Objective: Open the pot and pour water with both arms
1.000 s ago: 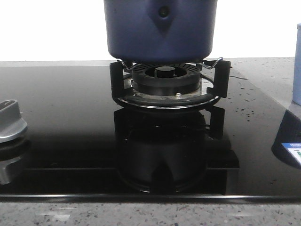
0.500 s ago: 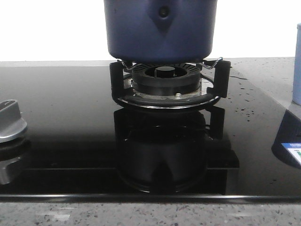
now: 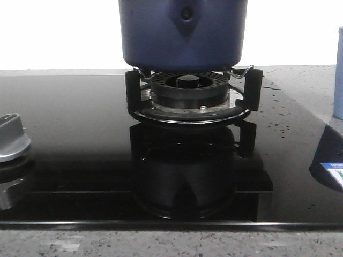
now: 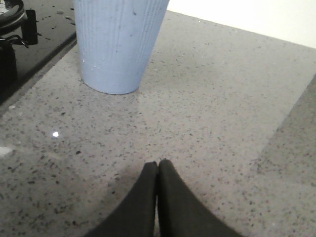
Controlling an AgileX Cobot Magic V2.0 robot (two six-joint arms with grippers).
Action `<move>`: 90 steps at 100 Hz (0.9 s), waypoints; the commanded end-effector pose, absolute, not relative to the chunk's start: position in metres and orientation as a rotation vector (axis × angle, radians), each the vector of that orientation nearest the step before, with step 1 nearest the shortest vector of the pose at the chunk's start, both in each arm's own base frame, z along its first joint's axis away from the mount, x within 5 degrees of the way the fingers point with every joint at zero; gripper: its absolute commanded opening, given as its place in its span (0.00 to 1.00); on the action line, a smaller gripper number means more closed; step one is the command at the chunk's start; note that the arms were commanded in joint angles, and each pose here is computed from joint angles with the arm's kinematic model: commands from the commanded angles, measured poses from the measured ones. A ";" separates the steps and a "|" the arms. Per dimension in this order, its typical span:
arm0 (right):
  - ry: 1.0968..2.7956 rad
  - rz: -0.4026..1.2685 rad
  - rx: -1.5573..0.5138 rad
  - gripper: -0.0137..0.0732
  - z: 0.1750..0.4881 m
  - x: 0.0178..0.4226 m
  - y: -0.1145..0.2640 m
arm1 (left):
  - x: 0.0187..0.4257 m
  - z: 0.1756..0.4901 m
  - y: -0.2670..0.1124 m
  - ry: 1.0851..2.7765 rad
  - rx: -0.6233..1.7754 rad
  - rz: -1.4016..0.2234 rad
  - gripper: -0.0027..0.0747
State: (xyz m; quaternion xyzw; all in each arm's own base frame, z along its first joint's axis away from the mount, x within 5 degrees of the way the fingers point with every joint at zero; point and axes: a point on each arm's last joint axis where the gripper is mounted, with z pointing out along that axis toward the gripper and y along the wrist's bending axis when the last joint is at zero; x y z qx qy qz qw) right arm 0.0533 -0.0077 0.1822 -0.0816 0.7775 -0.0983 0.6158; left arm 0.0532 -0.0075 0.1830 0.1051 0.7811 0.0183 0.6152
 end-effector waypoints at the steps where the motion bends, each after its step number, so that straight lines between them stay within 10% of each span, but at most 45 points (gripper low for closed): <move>1: 1.709 -0.276 -0.259 0.08 0.181 0.055 -0.006 | 0.055 0.171 -0.007 1.808 0.233 0.046 0.01; 29: 1.287 -0.050 -0.229 0.08 0.218 0.052 0.010 | 0.056 0.177 -0.008 1.746 0.153 -0.028 0.01; 48: 1.276 0.234 0.087 0.08 0.226 0.051 0.003 | 0.058 0.196 -0.004 1.533 -0.210 -0.306 0.01; 90: 1.415 0.197 0.052 0.17 0.269 0.044 0.004 | 0.058 0.200 0.003 1.361 -0.758 -0.781 0.01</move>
